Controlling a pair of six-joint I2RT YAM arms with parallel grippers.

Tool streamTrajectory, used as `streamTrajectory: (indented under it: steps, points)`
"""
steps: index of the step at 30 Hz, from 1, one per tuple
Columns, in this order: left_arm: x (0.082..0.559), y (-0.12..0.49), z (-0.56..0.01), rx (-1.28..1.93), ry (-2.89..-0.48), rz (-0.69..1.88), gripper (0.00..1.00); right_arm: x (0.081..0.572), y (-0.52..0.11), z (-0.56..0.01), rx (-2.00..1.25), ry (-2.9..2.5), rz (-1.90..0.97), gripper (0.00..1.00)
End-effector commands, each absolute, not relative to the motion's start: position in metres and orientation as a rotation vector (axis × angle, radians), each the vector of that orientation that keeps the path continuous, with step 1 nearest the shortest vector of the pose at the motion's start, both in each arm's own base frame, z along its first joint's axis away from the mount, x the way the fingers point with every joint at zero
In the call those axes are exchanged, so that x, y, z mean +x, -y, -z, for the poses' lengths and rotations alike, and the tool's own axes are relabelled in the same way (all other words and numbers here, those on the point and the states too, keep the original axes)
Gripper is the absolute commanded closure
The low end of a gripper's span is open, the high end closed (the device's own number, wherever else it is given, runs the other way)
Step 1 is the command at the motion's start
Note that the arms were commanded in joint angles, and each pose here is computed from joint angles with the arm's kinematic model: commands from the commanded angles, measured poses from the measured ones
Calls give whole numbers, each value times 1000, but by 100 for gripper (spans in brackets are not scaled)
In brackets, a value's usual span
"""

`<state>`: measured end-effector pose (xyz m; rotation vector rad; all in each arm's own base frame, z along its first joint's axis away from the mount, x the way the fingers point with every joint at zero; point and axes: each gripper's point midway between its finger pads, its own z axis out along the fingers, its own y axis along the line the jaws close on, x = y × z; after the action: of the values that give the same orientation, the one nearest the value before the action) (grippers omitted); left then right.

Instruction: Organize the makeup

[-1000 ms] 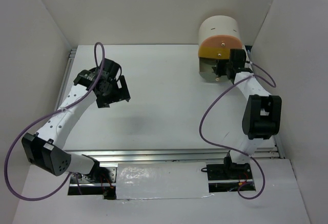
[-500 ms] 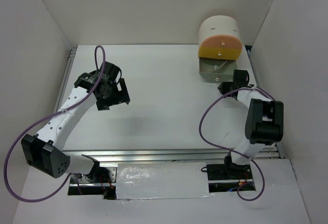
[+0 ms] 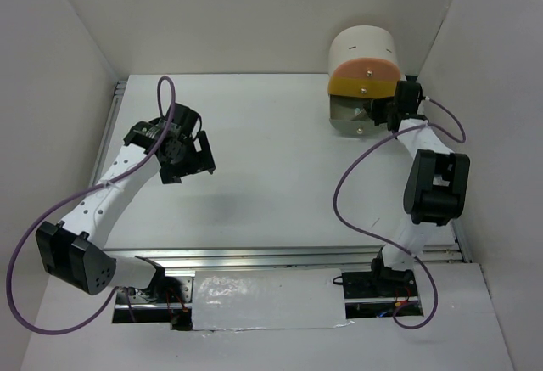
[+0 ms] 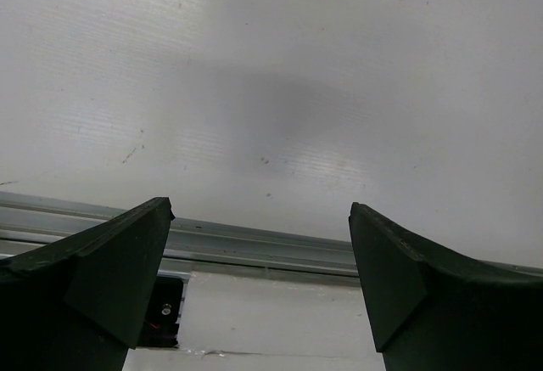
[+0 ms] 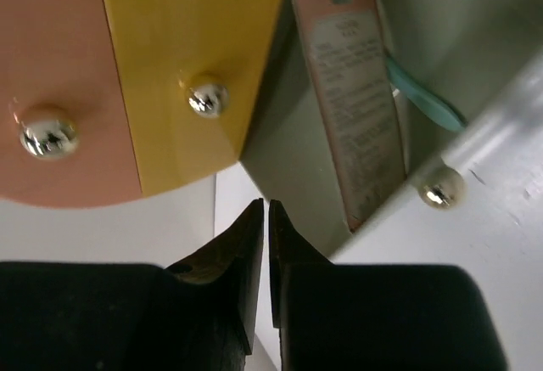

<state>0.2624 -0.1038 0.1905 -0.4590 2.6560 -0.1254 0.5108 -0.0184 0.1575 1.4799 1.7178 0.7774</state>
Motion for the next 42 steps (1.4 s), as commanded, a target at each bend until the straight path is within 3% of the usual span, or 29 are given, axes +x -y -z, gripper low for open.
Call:
streamTrajectory:
  steps: [1, 9, 19, 22, 25, 29, 32, 33, 35, 39, 42]
  points:
    - [260, 101, -193, -464, -2634, 137, 1, 538, 21, -164, 1405, -1792, -808, 86]
    - [257, 102, -185, -472, -2648, 147, 1, 559, 22, -114, 1446, -1990, -766, 87]
    - [254, 101, -184, -467, -2650, 140, 1, 525, 66, -133, 1526, -1903, -486, 88]
    - [254, 101, -184, -466, -2655, 142, 1, 522, 69, -154, 1499, -1847, -545, 83]
    - [254, 102, -183, -459, -2659, 148, 1, 529, 63, -187, 1395, -1757, -706, 71]
    - [255, 105, -181, -449, -2665, 166, 1, 524, 55, -221, 1321, -1702, -795, 68]
    - [254, 107, -180, -447, -2666, 178, 0, 500, 51, -210, 1398, -1705, -785, 76]
    - [254, 107, -181, -449, -2660, 183, 1, 482, 51, -195, 1448, -1709, -751, 88]
    - [254, 106, -180, -452, -2655, 180, 1, 466, 53, -181, 1517, -1683, -726, 98]
    - [251, 104, -181, -454, -2647, 179, 0, 440, 41, -140, 1559, -1703, -762, 100]
    - [248, 103, -176, -457, -2659, 175, 0, 451, 32, -126, 1520, -1744, -838, 100]
